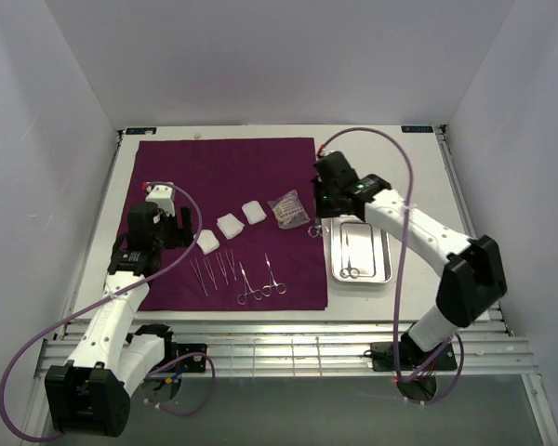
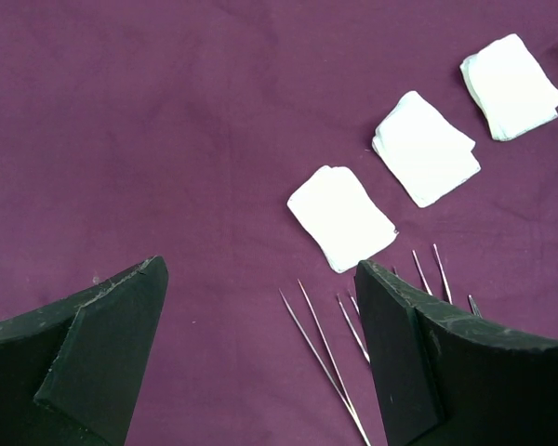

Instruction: Prepare the surgical pack

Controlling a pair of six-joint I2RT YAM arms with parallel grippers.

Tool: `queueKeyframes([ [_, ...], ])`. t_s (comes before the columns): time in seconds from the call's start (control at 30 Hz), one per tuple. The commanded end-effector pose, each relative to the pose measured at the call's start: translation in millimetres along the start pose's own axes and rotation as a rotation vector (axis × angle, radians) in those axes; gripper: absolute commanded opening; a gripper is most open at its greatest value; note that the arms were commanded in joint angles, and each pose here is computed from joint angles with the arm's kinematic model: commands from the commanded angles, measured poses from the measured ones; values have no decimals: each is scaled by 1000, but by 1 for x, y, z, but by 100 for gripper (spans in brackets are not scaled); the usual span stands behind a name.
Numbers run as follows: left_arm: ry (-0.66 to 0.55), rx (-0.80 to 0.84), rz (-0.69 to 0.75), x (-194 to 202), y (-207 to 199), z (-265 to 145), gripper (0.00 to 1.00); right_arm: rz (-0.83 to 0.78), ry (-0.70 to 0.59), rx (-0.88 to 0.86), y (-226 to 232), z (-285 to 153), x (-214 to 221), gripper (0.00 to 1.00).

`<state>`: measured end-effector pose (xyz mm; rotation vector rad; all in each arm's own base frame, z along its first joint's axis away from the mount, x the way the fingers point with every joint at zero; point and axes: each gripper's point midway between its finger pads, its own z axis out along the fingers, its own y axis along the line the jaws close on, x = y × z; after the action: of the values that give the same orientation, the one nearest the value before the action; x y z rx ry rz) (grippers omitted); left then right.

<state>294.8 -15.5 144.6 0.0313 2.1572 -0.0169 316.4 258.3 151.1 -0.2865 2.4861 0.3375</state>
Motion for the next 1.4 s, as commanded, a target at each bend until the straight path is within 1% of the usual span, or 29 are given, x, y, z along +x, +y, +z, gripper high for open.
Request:
queueKeyframes([
  [0.0, -44, 30, 14, -13, -4, -3, 92, 96, -47, 154, -51, -11, 4, 8],
  [0.03, -42, 30, 14, -12, -4, -3, 92, 97, -8, 188, -64, -6, 23, 8],
  [0.1, -39, 30, 14, -11, -4, -2, 92, 114, 25, 218, -80, -3, 38, 8],
  [0.23, -35, 31, 15, -10, -5, -2, 92, 131, 151, 224, -88, 16, 82, 8],
  [0.3, -37, 62, 15, -11, -10, -2, 92, 140, 181, 232, -91, 24, 96, 8],
  [0.43, -37, 54, 14, -12, -8, -2, 92, 145, 167, 283, -103, 35, 104, 8],
  [0.53, -34, 55, 15, -10, -9, -2, 91, 140, 183, 250, -97, 41, 107, 8],
  [0.73, -38, 51, 15, -12, -8, -2, 92, 148, 233, 244, -96, 44, 118, 8],
  [0.77, -33, 49, 15, -11, -8, -2, 92, 147, 236, 247, -96, 44, 119, 20],
  [0.8, -36, 46, 14, -12, -7, -2, 92, 147, 242, 253, -97, 41, 118, 27],
  [0.87, -34, 48, 15, -11, -8, -2, 92, 147, 230, 263, -98, 37, 114, 37],
  [0.9, -33, 48, 15, -11, -8, -1, 92, 147, 229, 266, -98, 34, 113, 38],
  [1.03, -33, 49, 15, -12, -8, -1, 91, 147, 156, 264, -93, 17, 83, 38],
  [1.07, -30, 48, 14, -12, -7, -1, 92, 148, 104, 246, -87, 8, 62, 38],
  [1.13, -31, 46, 14, -12, -7, -1, 91, 101, 31, 258, -80, -5, 39, 38],
  [1.17, -31, 48, 15, -12, -8, -1, 91, 43, -26, 232, -68, -14, 19, 38],
  [1.2, -27, 48, 15, -10, -8, 0, 91, -27, -45, 188, -44, -17, 16, 40],
  [1.23, -25, 48, 15, -9, -8, 0, 92, -67, -32, 119, -24, -16, 17, 41],
  [1.27, -22, 46, 11, -9, -7, 1, 92, -103, 13, 69, -5, -8, 20, 43],
  [1.33, -20, 43, -12, -9, -8, 2, 91, -147, 140, -39, 35, 1, 44, 43],
  [1.37, -22, -8, -26, -10, 1, 2, 91, -200, 243, -13, 46, 13, 72, 43],
])
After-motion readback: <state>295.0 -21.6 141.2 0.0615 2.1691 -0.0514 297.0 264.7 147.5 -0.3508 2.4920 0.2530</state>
